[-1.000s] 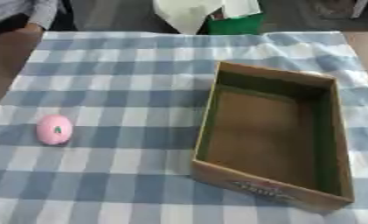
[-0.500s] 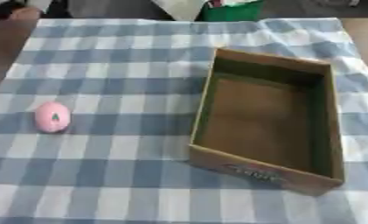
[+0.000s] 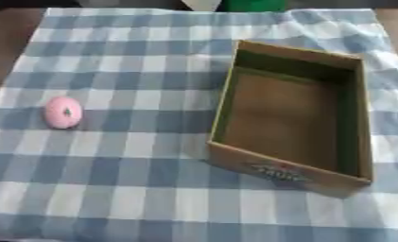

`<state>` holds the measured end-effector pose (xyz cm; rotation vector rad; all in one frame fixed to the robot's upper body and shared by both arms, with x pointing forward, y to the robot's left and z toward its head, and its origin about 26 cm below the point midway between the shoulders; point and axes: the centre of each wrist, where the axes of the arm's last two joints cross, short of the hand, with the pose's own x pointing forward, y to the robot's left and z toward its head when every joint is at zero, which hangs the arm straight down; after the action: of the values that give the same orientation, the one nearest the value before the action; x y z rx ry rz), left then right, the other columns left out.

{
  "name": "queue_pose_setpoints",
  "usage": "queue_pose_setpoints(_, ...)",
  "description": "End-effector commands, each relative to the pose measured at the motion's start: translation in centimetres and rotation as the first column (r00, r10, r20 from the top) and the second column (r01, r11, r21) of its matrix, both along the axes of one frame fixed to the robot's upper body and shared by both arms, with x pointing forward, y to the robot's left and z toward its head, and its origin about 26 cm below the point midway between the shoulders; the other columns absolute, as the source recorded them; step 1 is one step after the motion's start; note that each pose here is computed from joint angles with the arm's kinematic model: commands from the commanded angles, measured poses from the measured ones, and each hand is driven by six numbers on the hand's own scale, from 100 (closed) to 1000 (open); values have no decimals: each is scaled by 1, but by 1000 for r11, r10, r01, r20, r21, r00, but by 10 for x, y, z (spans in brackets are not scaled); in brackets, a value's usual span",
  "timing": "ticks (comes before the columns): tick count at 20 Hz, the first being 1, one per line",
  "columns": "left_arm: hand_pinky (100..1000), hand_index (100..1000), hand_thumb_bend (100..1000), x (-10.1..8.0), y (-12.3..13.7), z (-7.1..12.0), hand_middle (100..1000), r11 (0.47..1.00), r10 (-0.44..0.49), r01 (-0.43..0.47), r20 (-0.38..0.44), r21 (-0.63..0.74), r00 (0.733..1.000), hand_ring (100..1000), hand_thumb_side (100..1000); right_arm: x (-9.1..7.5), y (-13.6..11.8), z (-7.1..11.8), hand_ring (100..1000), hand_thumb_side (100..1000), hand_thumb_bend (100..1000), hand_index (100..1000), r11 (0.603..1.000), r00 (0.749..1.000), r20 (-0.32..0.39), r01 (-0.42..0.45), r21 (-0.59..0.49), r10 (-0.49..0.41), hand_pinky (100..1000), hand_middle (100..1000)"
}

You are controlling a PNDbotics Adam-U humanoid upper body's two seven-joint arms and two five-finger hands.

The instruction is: Pick up objects on the table and place them in the box.

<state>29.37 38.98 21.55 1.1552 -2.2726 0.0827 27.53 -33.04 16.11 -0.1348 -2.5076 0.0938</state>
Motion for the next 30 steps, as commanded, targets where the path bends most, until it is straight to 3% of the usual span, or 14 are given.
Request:
queue_pose_setpoints(1, 497, 809, 519, 5, 12, 22, 708, 991, 54, -50, -27, 125, 998, 576, 859, -2, -3, 7, 881, 1000, 100, 938, 1000, 1000, 18, -2, -17, 2, 877, 708)
queue_pose_setpoints(4, 496, 829, 609, 13, 19, 33, 722, 972, 91, -71, -77, 223, 993, 601, 863, -2, -3, 7, 881, 1000, 100, 937, 1000, 1000, 15, -3, -23, 3, 876, 708)
queue_pose_setpoints(7, 496, 829, 609, 21, 27, 43, 722, 943, 135, -87, -130, 320, 982, 601, 863, -3, -3, 7, 881, 1000, 100, 937, 1000, 1000, 14, -4, -25, 5, 876, 708)
queue_pose_setpoints(8, 496, 872, 750, 22, 30, 43, 736, 933, 147, -87, -150, 350, 978, 637, 849, -2, -3, 7, 882, 1000, 100, 937, 1000, 1000, 13, -7, -30, 7, 877, 708)
queue_pose_setpoints(10, 497, 893, 780, 28, 35, 43, 743, 901, 165, -66, -198, 430, 966, 655, 870, -2, -3, 7, 882, 1000, 100, 937, 999, 1000, 12, -12, -38, 12, 877, 708)
queue_pose_setpoints(13, 498, 913, 825, 38, 42, 46, 747, 835, 209, -28, -270, 550, 940, 668, 885, -2, -2, 7, 882, 1000, 100, 937, 999, 1000, 12, -20, -42, 21, 877, 706)
queue_pose_setpoints(16, 499, 935, 979, 46, 51, 47, 754, 760, 268, 17, -337, 650, 902, 678, 842, -1, 0, 7, 882, 1000, 100, 936, 999, 999, 13, -31, -45, 32, 876, 706)
queue_pose_setpoints(18, 499, 943, 1000, 53, 53, 40, 757, 722, 292, 63, -386, 689, 875, 681, 830, -1, 0, 7, 882, 1000, 100, 936, 998, 999, 12, -35, -45, 36, 877, 705)
queue_pose_setpoints(22, 485, 942, 1000, 67, 52, 20, 746, 659, 325, 167, -477, 734, 817, 677, 859, -2, 0, 6, 883, 1000, 100, 936, 998, 999, 7, -38, -46, 39, 877, 704)
queue_pose_setpoints(26, 474, 932, 1000, 73, 46, 9, 736, 594, 370, 246, -532, 766, 762, 670, 811, -2, 1, 6, 884, 1000, 100, 935, 998, 999, 3, -40, -45, 41, 878, 702)
queue_pose_setpoints(28, 471, 922, 1000, 74, 35, 25, 731, 533, 412, 362, -608, 765, 678, 666, 776, -2, 1, 6, 884, 1000, 100, 935, 998, 999, 0, -40, -44, 40, 879, 702)
queue_pose_setpoints(30, 468, 922, 1000, 70, 23, 48, 728, 507, 433, 463, -679, 727, 593, 662, 762, -2, 1, 5, 884, 1000, 100, 935, 998, 999, -3, -39, -43, 39, 879, 701)
